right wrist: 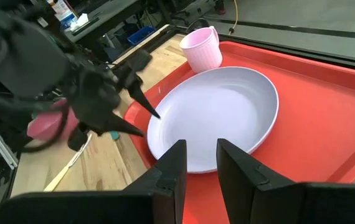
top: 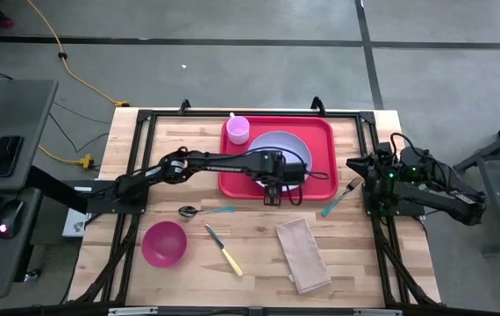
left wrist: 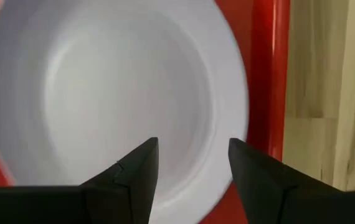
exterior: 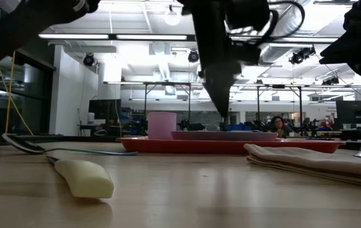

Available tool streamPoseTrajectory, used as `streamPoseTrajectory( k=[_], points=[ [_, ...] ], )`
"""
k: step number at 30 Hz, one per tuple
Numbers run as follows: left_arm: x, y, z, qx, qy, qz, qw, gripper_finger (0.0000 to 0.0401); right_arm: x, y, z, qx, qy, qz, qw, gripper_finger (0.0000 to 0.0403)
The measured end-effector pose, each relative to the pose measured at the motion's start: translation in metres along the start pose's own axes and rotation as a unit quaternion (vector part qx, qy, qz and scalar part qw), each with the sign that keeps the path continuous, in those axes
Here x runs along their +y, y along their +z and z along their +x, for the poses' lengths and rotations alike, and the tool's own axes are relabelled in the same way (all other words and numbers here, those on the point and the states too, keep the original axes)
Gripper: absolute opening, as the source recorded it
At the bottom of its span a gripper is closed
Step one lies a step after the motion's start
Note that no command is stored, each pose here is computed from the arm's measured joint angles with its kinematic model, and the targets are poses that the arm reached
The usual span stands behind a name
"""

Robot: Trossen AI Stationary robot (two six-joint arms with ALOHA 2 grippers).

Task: Set up tray
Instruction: Put the purple plate under the pink mug on the red tray, then put the pink bowl on top of the purple plate on the red tray

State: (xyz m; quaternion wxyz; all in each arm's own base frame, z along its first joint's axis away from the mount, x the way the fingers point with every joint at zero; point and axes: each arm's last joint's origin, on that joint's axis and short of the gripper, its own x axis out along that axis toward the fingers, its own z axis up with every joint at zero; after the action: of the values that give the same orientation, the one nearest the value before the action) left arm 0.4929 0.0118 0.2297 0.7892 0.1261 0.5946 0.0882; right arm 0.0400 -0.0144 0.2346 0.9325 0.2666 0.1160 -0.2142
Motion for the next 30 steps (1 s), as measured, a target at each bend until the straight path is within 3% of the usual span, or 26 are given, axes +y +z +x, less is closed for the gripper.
streamPoseTrajectory(
  k=[7, 16, 23, 30],
  points=[
    [0.005, -0.006, -0.021, 0.007, -0.001, -0.008, 1.000, 0.0223, 0.000, 0.000, 0.000, -0.001, 0.001, 0.000, 1.000, 0.0067],
    [0.014, -0.037, -0.063, 0.107, -0.021, -0.059, 0.992, 0.0223, 0.000, 0.000, 0.000, 0.000, 0.002, -0.003, 1.000, 0.0067],
    [0.019, -0.044, -0.104, 0.077, -0.117, -0.155, 0.978, 0.0223, 0.000, 0.000, 0.000, 0.001, 0.005, -0.003, 1.000, 0.0067],
    [0.022, -0.054, -0.141, 0.058, -0.179, -0.240, 0.952, 0.0223, 0.001, 0.000, 0.000, 0.003, 0.008, -0.003, 1.000, 0.0067]
  ],
)
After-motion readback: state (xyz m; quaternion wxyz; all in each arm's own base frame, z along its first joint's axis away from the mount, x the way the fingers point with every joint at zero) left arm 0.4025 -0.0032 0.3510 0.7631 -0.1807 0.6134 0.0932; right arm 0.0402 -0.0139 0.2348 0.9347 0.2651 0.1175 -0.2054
